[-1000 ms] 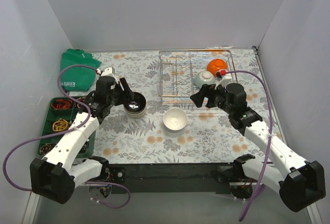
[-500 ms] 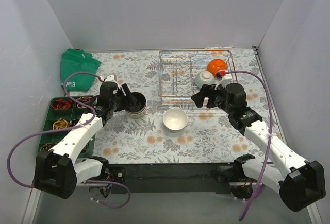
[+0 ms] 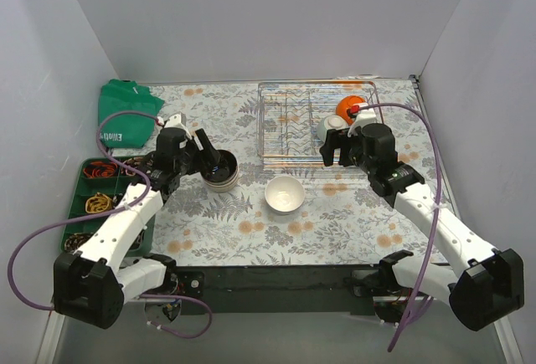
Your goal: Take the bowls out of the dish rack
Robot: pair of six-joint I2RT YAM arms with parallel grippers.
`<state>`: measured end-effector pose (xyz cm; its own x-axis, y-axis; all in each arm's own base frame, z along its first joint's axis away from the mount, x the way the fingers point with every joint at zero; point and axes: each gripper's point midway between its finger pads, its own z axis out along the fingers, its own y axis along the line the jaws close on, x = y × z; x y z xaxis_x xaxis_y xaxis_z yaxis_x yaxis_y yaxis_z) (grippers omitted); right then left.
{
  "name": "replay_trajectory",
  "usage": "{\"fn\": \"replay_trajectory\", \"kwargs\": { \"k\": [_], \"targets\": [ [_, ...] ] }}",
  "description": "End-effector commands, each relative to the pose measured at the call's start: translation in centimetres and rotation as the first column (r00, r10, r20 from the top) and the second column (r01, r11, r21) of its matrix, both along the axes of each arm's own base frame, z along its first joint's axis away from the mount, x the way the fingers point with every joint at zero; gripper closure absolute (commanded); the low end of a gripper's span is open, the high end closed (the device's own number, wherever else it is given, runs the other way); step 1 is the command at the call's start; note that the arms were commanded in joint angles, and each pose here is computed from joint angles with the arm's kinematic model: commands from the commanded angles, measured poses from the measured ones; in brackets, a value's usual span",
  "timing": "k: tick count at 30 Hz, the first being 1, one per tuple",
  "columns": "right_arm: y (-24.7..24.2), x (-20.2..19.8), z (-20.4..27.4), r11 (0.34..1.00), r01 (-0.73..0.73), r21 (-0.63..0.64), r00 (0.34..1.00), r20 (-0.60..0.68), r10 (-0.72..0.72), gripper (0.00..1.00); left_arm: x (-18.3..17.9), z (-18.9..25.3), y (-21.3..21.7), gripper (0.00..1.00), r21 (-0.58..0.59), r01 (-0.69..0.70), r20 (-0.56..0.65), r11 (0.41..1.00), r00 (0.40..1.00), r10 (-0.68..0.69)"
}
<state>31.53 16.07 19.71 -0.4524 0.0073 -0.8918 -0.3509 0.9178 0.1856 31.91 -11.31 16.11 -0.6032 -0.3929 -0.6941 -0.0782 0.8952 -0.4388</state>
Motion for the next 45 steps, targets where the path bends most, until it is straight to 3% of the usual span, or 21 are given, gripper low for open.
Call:
{"fn": "replay_trajectory", "kwargs": {
  "k": [1,2,8,12,20,28,45],
  "targets": [
    [-2.8,2.6,1.6,0.979,0.114,-0.172,0.993,0.057,-0.105,0.09,0.3,4.0,1.6,0.29,0.090,-0.020,0.116,0.996,0.993,0.010],
    [-3.4,2.9,2.1,0.969,0.139,-0.202,0.990,0.057,-0.129,0.09,0.4,3.9,2.4,0.22,0.125,-0.059,0.123,0.990,0.991,0.043],
    [-4.8,5.2,0.1,0.910,0.175,-0.375,0.982,-0.002,-0.190,0.09,-0.9,3.3,4.0,0.09,0.218,-0.113,0.160,0.969,0.984,0.079],
    [-4.3,7.1,-0.7,0.862,0.072,-0.502,0.997,0.000,-0.083,0.08,-1.6,2.9,4.7,0.02,0.244,-0.152,0.182,0.958,0.977,0.109],
    [-2.5,10.7,-2.8,0.745,-0.099,-0.660,0.991,-0.002,0.130,0.03,-2.1,2.5,4.8,0.02,0.271,-0.164,0.211,0.949,0.972,0.108],
    [-1.5,12.3,-5.9,0.585,-0.238,-0.776,0.948,-0.053,0.315,0.01,-2.3,2.6,5.5,0.02,0.289,-0.195,0.225,0.937,0.965,0.131],
    [-1.6,13.9,-10.6,0.496,-0.329,-0.803,0.910,-0.131,0.393,0.01,-2.3,2.5,5.6,0.02,0.293,-0.195,0.225,0.936,0.966,0.130]
  ]
}}
